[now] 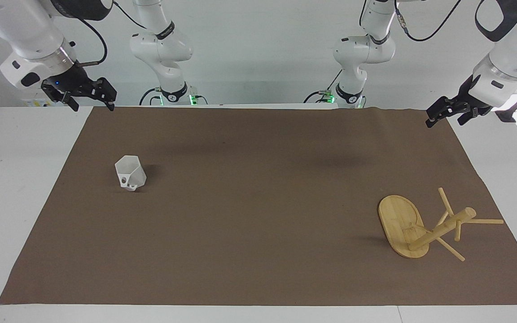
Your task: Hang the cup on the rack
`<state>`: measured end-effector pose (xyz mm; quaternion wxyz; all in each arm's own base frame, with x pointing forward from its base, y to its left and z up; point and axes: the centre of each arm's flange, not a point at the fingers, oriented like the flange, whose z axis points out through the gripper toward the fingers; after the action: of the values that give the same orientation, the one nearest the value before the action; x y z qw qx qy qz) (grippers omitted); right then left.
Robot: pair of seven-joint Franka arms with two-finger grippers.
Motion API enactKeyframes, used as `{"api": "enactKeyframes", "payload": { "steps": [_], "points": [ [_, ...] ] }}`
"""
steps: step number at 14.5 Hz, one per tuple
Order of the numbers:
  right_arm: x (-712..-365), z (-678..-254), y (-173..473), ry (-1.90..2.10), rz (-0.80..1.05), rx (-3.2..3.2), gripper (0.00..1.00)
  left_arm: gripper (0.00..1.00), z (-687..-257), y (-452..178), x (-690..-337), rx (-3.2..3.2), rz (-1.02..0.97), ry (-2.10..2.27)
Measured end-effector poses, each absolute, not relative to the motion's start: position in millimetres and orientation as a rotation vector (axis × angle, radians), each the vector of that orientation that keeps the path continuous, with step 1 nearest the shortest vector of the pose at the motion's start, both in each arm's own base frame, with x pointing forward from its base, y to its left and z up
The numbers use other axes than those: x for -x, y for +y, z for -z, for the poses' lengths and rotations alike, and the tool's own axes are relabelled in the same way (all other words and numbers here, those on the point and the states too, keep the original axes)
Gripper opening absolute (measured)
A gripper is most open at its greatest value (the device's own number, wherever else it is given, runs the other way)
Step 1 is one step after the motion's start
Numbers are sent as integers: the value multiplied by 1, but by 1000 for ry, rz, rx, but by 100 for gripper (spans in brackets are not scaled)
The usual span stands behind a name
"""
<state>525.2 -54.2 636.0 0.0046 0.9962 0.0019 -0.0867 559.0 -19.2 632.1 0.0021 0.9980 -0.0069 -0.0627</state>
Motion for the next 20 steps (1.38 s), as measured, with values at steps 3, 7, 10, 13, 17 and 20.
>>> {"api": "enactKeyframes", "payload": {
  "steps": [3,7,10,13,17,20],
  "points": [
    [-525,-636,-54,7,272,-3121,100,100,-632,-19,-559,-3131,197,-22],
    [-524,-633,-54,98,289,-3124,100,100,-632,-19,-559,-3131,197,-22],
    [-524,-626,-65,509,263,-3110,100,100,-632,-19,-559,-3131,197,-22],
    [-526,-609,-96,1052,168,-2988,100,100,-632,-19,-559,-3131,197,-22],
    [-534,-573,-122,1764,-15,-2838,100,100,-632,-19,-559,-3131,197,-22],
    [-541,-514,-183,2129,-289,-2773,100,100,-632,-19,-559,-3131,197,-22]
  ]
}}
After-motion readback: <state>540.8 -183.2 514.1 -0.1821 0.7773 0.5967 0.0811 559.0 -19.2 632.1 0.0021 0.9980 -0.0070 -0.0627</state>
